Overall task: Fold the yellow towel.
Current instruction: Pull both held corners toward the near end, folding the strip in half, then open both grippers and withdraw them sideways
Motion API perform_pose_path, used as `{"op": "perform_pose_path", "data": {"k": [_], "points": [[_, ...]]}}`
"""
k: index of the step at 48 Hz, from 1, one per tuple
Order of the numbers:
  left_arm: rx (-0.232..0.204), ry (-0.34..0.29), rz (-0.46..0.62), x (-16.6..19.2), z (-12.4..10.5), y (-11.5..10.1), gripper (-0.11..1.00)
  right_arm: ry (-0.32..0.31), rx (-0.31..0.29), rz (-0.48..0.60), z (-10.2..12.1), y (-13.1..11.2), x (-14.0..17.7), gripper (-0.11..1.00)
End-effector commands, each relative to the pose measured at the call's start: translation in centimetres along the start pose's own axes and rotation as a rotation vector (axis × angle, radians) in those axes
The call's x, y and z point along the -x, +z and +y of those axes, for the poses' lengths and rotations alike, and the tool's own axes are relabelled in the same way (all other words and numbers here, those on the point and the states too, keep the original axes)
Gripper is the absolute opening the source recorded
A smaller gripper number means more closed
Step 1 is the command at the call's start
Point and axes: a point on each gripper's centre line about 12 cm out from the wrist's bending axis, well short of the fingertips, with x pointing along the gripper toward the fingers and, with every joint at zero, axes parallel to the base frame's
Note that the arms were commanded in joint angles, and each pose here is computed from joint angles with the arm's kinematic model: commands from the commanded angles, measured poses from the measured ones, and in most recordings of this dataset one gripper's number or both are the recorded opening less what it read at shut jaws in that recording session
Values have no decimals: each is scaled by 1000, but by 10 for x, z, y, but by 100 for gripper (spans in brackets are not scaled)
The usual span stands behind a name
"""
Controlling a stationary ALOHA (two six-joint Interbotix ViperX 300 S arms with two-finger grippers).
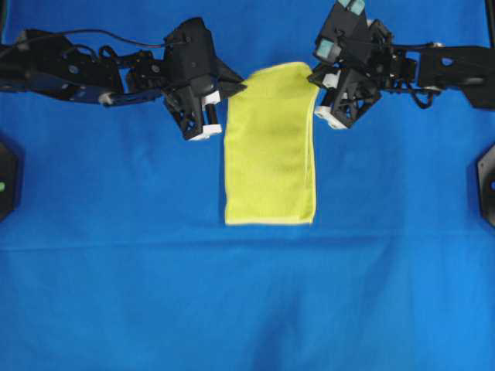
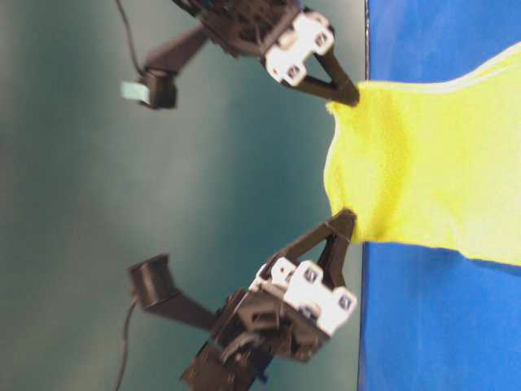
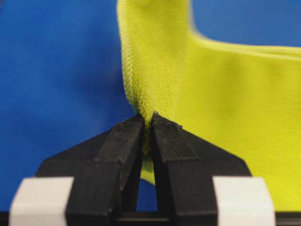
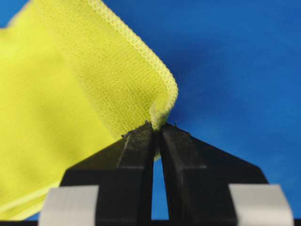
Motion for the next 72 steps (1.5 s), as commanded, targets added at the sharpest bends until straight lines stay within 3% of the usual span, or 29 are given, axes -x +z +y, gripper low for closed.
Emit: {"op": "perform_pose_path", "data": {"k": [1,5,14,22,44,55,56,65,67,72], "points": [[-17,-40,-26,12,-19,10,4,30,9,-24,15,3,13,5],[-11,-83,-4,14,-38,6,4,61,29,-2,32,-5,15,5],[-77,-196,29,19,-89,1,4,115,78,47,63,-22,19,5],[-84,-245,61,13,-114,-9,4,147,50,88,78,-42,12,5],[-51,-255,101,-1,-124,-26,4,217,46,83,95,-57,-9,5],[-52,-255,94,-1,-124,-23,25,242,69,75,107,-54,-9,6],[-51,-256,91,-1,-125,-23,27,242,69,77,107,-54,-9,8],[-51,-255,77,2,-123,-17,46,243,82,78,112,-51,-4,61],[-50,-256,75,4,-123,-16,48,243,84,72,113,-49,0,64],[-50,-258,66,12,-122,-8,51,240,91,56,114,-41,15,58]]}}
